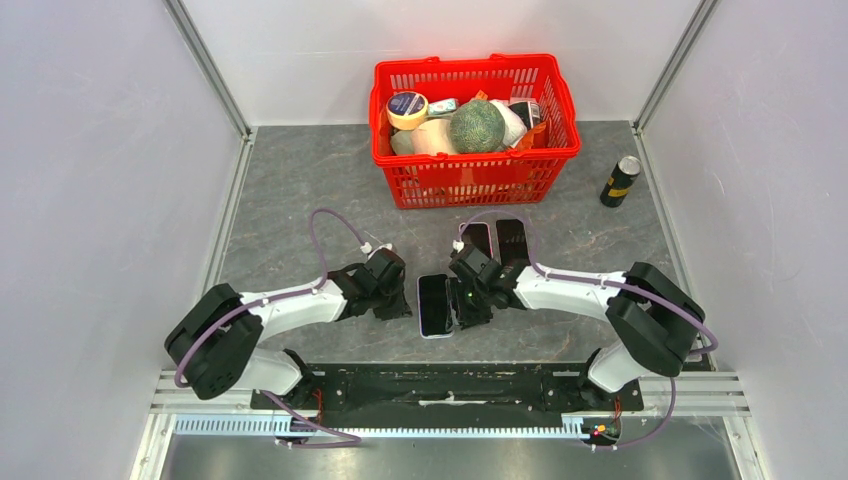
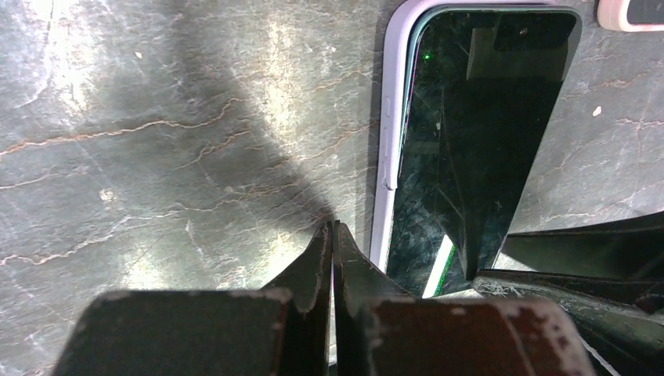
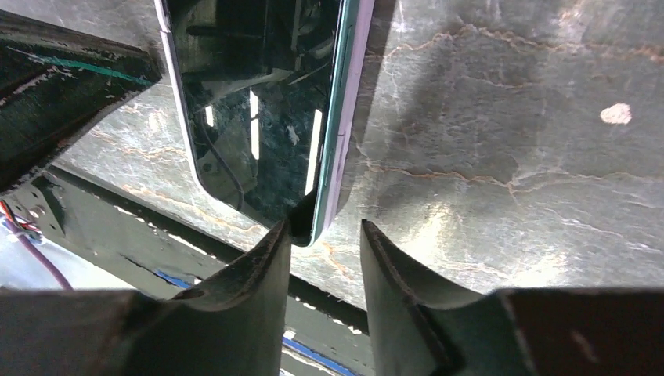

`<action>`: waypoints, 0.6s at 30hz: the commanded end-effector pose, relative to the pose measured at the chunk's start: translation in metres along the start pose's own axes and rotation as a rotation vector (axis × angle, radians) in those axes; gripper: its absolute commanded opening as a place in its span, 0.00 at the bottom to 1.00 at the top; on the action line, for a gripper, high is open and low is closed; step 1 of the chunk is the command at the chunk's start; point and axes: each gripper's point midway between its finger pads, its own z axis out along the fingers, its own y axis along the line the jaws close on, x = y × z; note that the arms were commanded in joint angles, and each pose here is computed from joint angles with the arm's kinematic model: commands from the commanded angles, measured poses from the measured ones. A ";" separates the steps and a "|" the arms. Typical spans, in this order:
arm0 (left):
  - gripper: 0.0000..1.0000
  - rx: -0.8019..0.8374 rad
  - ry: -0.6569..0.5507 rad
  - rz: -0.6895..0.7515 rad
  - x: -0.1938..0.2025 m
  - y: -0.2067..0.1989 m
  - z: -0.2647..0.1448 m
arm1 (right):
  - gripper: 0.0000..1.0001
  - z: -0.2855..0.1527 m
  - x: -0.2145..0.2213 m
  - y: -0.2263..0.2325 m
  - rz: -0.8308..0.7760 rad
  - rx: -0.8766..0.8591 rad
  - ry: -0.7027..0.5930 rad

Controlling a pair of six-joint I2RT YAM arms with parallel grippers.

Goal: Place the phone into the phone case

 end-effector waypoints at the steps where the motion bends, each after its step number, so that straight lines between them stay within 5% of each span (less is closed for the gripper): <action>1: 0.03 0.031 -0.031 -0.020 -0.008 -0.013 0.002 | 0.41 -0.001 -0.007 0.006 0.022 -0.006 -0.058; 18: 0.02 0.030 -0.019 -0.013 -0.007 -0.016 0.009 | 0.01 0.020 0.010 -0.003 -0.030 0.111 -0.041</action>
